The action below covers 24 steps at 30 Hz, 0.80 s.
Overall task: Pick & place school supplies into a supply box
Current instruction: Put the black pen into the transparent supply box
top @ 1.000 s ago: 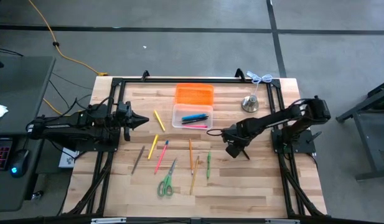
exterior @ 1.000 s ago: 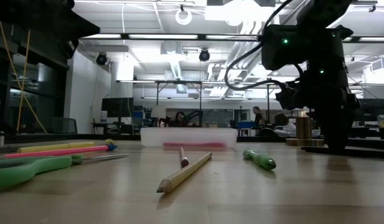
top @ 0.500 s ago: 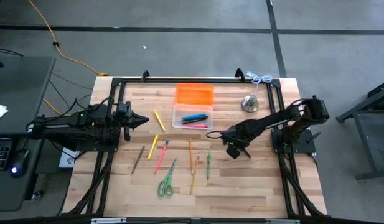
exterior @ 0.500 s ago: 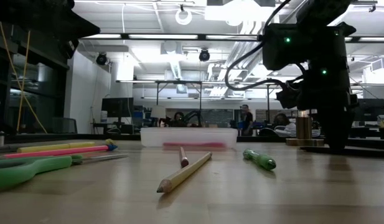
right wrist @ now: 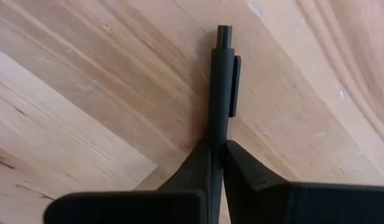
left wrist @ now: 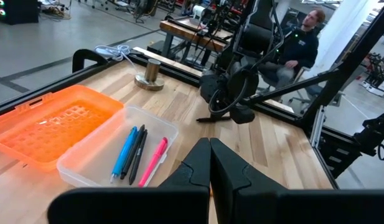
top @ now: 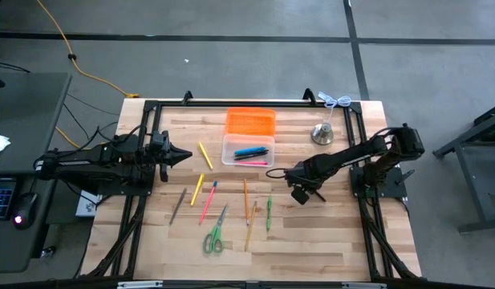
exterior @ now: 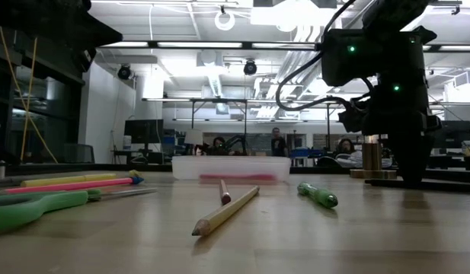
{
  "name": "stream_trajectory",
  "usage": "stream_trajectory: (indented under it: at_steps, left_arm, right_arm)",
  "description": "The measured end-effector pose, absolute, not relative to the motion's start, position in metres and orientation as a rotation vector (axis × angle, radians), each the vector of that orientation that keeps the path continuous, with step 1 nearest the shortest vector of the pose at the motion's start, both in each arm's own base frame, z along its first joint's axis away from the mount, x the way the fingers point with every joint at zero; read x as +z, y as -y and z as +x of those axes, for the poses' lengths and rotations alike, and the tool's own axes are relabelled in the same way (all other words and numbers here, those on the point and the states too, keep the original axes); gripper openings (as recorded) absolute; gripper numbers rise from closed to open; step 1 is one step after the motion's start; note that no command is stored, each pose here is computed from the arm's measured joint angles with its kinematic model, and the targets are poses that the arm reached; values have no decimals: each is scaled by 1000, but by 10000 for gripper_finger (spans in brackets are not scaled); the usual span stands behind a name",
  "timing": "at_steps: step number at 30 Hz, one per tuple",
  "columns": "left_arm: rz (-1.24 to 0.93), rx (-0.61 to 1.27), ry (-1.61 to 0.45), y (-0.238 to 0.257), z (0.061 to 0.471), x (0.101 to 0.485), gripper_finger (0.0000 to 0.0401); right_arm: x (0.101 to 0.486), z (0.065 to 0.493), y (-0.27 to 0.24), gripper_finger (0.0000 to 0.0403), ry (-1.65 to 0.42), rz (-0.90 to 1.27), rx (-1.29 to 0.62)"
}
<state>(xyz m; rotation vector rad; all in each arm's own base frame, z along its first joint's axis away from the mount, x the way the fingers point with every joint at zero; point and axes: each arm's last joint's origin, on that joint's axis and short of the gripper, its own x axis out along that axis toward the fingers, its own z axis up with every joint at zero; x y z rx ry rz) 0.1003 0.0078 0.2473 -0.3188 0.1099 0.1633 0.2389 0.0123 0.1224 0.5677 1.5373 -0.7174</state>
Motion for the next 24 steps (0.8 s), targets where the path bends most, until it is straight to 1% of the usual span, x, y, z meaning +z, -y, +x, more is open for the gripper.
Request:
stream_trajectory:
  at_steps: [8,12,15,20,24]
  left_arm:
    - [-424,166,-103,-8,100,247,33]
    - [-465,168,-99,-8,100,247,33]
    - [-477,168,-99,-8,100,247,33]
    - [-498,169,-96,-8,100,247,33]
    - [-517,170,-94,-8,100,247,33]
  right_arm:
    - [139,250,-14,3,-1510,594,-648]
    - [161,258,-14,3,-1403,628,-601]
    - [176,258,-13,2,-1357,655,-574]
    - [210,256,-9,2,-1219,704,-521]
    - [239,253,-4,3,-1063,751,-470]
